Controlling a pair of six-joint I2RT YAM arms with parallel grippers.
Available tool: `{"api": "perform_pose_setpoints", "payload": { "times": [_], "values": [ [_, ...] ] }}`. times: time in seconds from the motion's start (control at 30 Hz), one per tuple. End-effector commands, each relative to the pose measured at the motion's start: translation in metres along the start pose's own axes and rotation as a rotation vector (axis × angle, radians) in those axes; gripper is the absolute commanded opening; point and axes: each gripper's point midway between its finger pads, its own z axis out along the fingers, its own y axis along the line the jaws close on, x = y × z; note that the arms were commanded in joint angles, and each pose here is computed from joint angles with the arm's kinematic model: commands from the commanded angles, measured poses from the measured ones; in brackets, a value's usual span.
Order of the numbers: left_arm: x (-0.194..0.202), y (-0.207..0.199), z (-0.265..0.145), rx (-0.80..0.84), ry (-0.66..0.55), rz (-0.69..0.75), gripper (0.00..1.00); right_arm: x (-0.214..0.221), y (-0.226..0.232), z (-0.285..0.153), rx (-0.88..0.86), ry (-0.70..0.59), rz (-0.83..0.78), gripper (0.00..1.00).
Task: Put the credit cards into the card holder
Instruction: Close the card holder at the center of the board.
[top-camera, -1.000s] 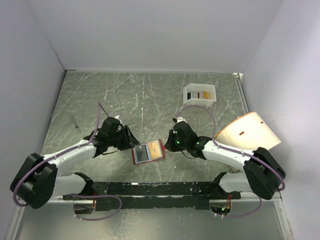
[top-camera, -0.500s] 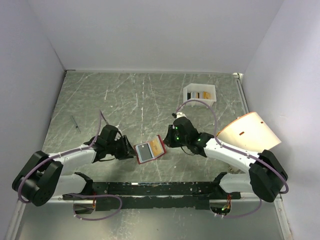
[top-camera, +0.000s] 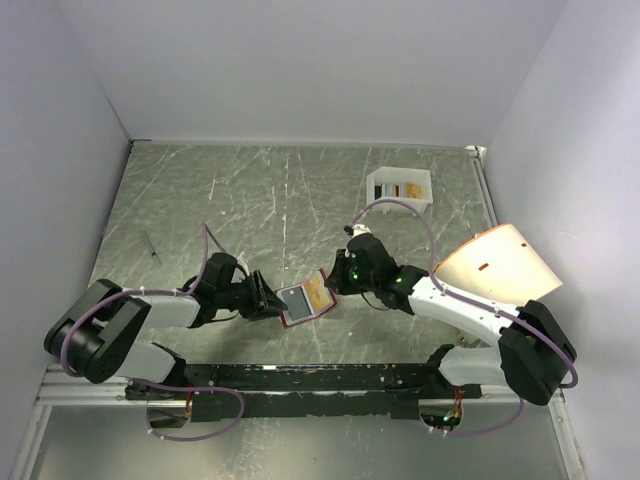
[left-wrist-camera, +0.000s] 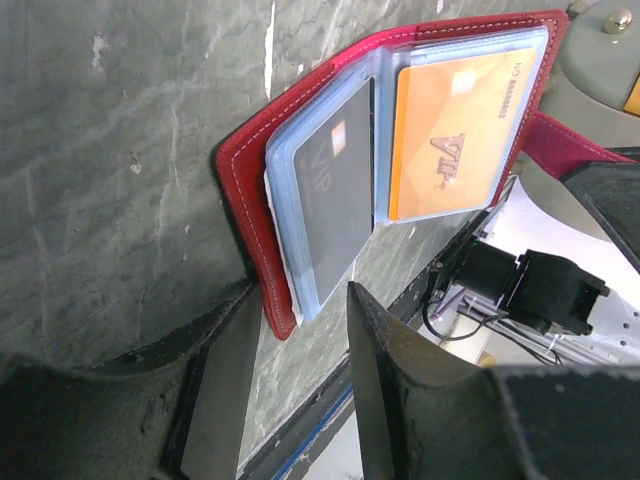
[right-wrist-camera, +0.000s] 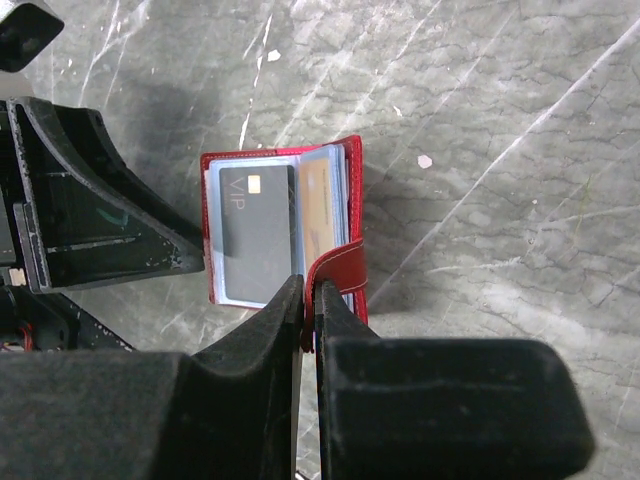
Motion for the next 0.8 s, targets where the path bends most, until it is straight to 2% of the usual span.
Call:
{"api": "perform_pose_setpoints", "payload": {
  "times": [0.0, 0.37, 0.77],
  "values": [
    [-0.006, -0.021, -0.001, 0.102, -0.017, 0.005, 0.51, 0.007, -0.002, 0.004, -0.003, 0.007, 0.004, 0.00],
    [-0.016, -0.045, -0.001, 0.174, -0.027, 0.024, 0.51, 0.036, -0.032, 0.019, 0.077, 0.049, 0.006, 0.00],
    [-0.023, -0.078, -0.012, 0.241, -0.052, 0.093, 0.53, 0.045, -0.009, 0.026, -0.072, 0.064, 0.013, 0.00]
  ]
}}
